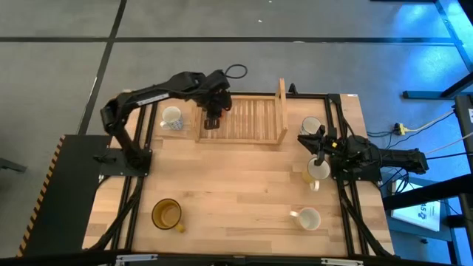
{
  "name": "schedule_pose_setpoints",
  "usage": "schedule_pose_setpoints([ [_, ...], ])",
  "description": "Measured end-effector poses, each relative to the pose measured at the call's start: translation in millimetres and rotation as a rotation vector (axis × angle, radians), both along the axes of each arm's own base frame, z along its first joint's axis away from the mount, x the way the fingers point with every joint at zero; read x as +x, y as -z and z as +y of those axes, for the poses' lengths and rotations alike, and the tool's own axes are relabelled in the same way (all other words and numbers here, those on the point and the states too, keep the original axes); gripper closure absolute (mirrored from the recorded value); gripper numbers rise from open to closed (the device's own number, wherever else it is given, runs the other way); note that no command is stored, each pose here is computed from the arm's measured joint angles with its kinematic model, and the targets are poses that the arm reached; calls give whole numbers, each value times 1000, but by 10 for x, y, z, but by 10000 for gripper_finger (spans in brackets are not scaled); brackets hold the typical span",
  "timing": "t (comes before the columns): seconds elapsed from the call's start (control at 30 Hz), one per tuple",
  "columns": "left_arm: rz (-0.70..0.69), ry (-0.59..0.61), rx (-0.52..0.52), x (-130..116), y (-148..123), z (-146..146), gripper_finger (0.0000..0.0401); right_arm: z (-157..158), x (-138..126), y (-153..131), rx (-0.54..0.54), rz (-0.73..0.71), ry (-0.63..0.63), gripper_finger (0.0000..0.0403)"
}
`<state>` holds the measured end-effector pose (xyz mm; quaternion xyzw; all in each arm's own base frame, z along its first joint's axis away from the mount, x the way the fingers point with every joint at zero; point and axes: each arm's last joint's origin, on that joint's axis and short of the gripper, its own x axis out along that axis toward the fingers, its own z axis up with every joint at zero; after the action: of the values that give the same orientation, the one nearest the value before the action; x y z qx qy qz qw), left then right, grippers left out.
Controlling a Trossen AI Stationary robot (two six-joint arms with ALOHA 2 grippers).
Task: Place coffee mugs
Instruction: Put the dark yellow mug on the shelf
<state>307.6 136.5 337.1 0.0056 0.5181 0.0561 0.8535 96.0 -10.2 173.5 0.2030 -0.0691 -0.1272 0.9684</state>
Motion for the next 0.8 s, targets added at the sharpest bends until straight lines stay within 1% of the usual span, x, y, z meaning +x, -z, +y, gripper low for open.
schedule_pose_setpoints([
  [0.13,-91,-39,-47,-102,-230,-220,294,0,-4,-40,13,-46,-2,347],
  [0.23,-133,-47,-61,-169,-355,-369,294,5,-8,-66,48,-68,-22,347],
  [0.4,-173,-3,-66,-231,-469,-581,294,10,-15,-229,61,-86,-40,347],
  [0.5,-178,22,-67,-260,-431,-664,294,0,8,-386,57,-75,-6,347],
  [0.57,-160,33,-75,-317,-332,-718,294,-4,60,-487,58,-46,2,347],
  [0.63,-162,42,-78,-369,-192,-768,294,-5,151,-588,61,14,-4,347],
  [0.7,-152,34,-93,-474,-33,-819,294,-3,266,-712,63,82,-18,347],
  [0.8,-163,3,-131,-669,115,-895,294,-2,471,-898,62,199,-43,347],
])
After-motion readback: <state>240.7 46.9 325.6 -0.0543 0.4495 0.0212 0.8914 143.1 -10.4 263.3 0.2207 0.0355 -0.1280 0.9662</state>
